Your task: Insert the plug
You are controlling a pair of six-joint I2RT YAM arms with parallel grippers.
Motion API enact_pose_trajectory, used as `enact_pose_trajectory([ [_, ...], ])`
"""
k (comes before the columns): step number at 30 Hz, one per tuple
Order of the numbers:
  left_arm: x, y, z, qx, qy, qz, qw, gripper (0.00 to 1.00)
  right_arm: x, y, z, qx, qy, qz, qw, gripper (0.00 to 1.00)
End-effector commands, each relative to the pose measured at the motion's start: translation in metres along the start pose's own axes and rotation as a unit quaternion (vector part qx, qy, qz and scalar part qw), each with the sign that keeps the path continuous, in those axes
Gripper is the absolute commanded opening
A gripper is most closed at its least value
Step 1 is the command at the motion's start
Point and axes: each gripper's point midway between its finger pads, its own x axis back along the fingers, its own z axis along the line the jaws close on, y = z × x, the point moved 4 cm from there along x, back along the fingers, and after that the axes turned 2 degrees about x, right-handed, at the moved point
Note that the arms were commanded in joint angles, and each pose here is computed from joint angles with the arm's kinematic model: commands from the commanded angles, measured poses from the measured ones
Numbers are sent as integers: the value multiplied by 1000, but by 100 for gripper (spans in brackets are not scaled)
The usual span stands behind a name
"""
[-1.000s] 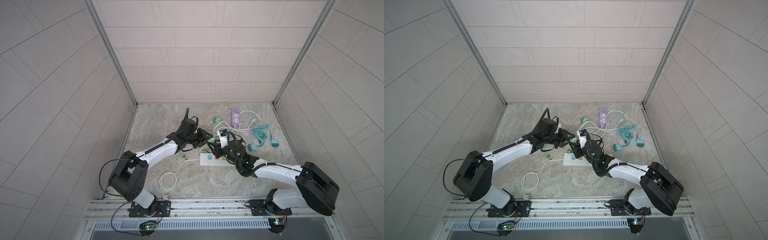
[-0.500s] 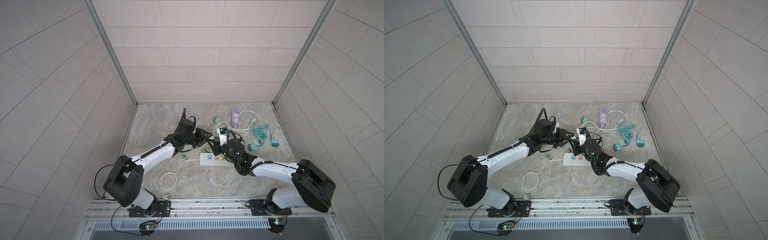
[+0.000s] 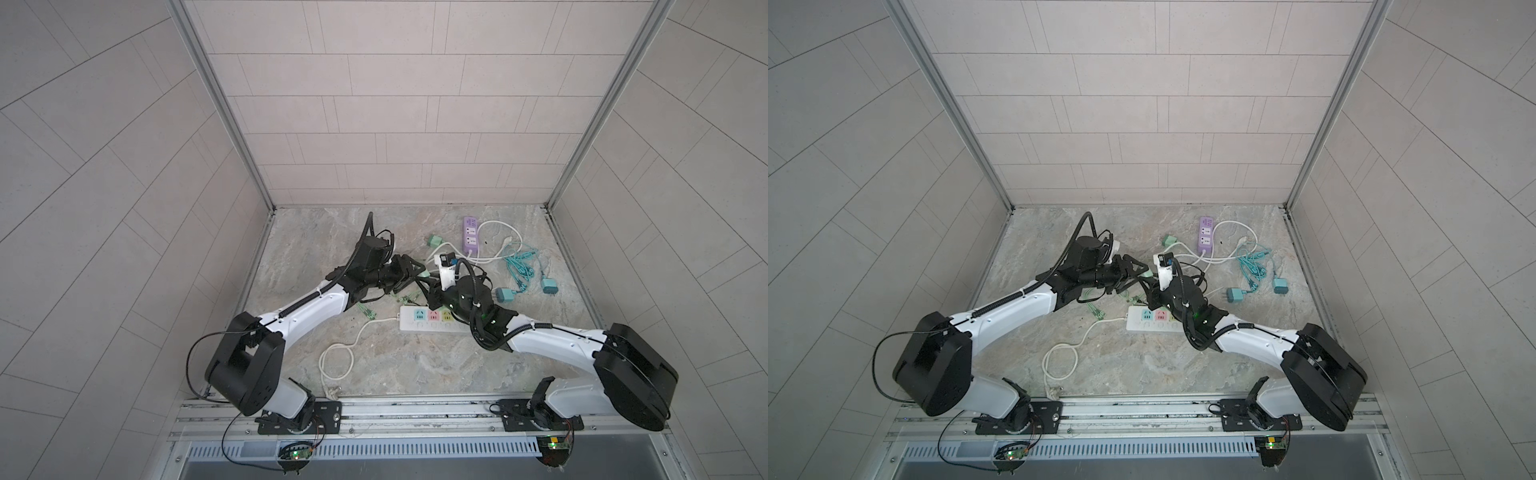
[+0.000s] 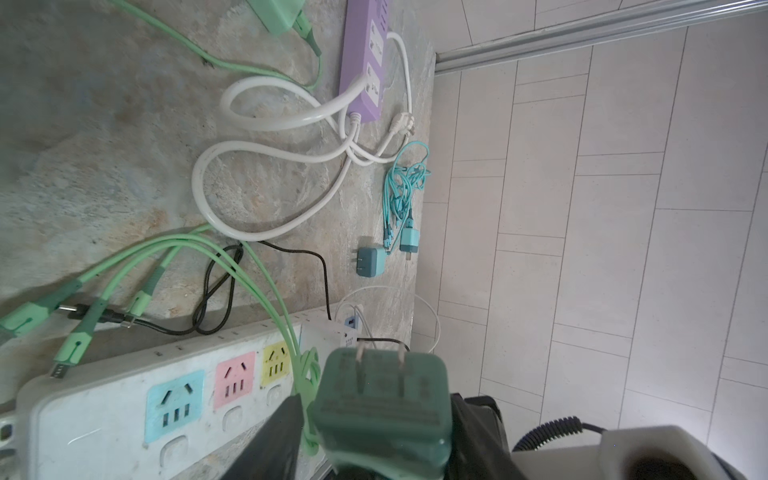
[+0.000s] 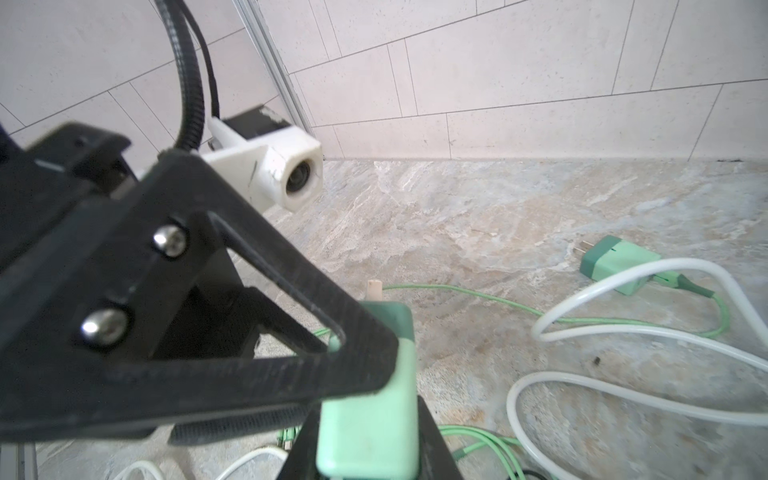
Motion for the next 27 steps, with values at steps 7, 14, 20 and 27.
enact_pose_trajectory([
  [7, 47, 24, -7, -311, 125, -116, 935, 69, 39, 8, -16, 10, -27, 126, 992, 3],
  [14, 33, 0, 3, -518, 67, -210, 827, 77, 44, 1, -25, -35, -6, 229, 973, 3],
  [20, 13, -2, 3, -596, 58, -204, 774, 78, 34, -5, -18, -40, 20, 298, 953, 3],
  [27, 3, -27, 3, -695, 7, -185, 694, 81, 21, -11, -14, -42, 35, 332, 942, 2],
])
